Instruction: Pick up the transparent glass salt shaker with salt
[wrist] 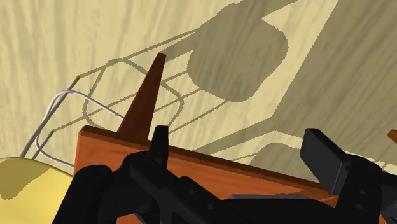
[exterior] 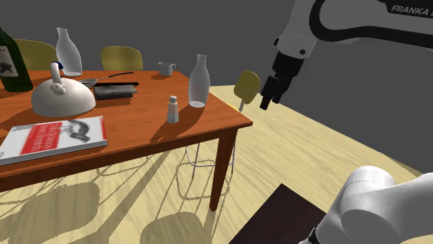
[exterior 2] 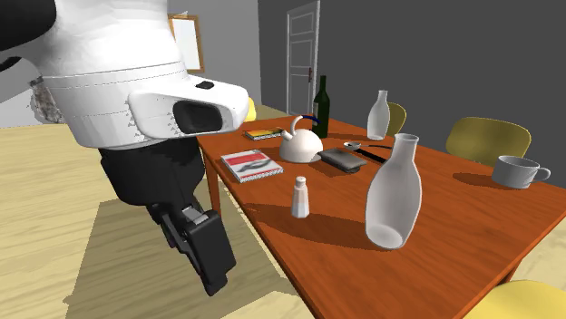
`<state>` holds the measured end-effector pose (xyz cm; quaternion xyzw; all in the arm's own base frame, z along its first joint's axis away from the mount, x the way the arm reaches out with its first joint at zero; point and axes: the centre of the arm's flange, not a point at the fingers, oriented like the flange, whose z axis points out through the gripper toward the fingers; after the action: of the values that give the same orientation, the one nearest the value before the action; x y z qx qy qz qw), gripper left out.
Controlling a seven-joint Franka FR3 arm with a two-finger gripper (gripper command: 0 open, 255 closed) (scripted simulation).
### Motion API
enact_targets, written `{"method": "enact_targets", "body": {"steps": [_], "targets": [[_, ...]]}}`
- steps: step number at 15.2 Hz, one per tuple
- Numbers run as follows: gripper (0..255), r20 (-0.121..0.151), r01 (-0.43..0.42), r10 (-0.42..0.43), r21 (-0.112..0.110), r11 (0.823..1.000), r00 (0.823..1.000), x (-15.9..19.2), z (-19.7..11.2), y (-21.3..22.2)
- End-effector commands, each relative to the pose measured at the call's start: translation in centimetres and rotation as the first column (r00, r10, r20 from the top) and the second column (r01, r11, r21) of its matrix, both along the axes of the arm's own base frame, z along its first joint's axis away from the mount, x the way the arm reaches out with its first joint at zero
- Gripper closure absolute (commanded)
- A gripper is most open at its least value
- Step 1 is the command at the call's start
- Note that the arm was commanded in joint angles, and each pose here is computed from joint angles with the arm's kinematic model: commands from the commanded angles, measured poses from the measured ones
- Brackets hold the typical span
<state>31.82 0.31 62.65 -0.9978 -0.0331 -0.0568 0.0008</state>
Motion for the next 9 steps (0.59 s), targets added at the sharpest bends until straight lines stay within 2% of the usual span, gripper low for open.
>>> {"method": "enact_targets", "body": {"steps": [1, 9], "targets": [[0, 0.0, 0.0, 0.0, 0.0, 1.0, 1.0, 0.0, 0.0, 0.0], [0, 0.039, 0.067, -0.068, 0.035, 0.997, 0.997, 8.3, -2.7, 4.6]]}}
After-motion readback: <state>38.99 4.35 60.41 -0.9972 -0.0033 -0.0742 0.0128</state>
